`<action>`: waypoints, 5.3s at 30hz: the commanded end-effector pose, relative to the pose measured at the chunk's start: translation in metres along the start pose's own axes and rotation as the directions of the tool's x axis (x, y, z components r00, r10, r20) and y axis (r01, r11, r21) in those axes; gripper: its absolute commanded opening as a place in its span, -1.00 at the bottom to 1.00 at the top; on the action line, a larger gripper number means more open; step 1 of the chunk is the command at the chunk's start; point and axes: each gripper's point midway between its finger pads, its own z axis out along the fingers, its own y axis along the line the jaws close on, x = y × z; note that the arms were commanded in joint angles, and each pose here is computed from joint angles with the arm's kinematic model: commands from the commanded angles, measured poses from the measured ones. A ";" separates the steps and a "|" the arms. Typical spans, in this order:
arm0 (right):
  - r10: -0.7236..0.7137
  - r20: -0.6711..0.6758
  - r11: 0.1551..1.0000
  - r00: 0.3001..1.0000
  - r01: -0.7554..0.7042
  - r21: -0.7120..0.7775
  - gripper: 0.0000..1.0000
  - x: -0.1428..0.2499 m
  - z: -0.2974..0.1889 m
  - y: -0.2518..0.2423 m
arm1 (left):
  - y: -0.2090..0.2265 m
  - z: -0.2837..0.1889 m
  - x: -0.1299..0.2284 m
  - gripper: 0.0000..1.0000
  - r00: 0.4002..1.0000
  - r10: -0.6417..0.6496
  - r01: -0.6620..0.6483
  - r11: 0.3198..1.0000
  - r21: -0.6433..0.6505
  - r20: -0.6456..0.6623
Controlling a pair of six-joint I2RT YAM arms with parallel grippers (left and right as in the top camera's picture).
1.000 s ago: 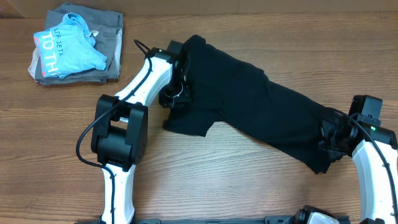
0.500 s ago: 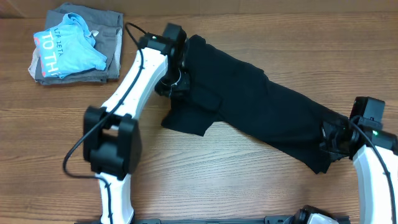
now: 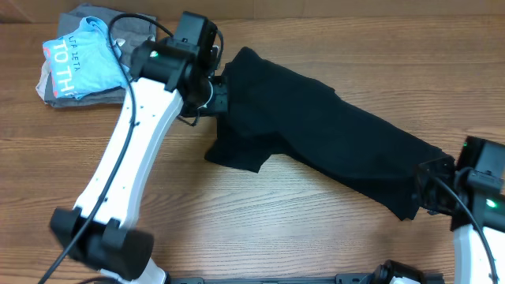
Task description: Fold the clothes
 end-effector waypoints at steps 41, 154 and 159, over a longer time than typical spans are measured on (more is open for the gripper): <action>-0.301 0.365 0.657 0.881 0.469 -0.591 -0.92 0.038 -0.332 0.109 | 0.027 -0.334 0.092 -0.92 0.680 -0.102 -0.011 0.989 0.149 0.726; -0.300 -0.532 0.918 0.792 0.391 0.063 -0.92 0.021 0.168 0.001 | 0.115 -0.012 -0.029 -0.90 0.970 -0.218 0.190 0.956 -0.222 -0.109; -0.272 -0.508 0.930 0.817 0.359 0.078 -0.92 0.018 0.180 0.002 | 0.115 -0.012 -0.029 -0.90 0.970 -0.218 0.190 0.956 -0.222 -0.110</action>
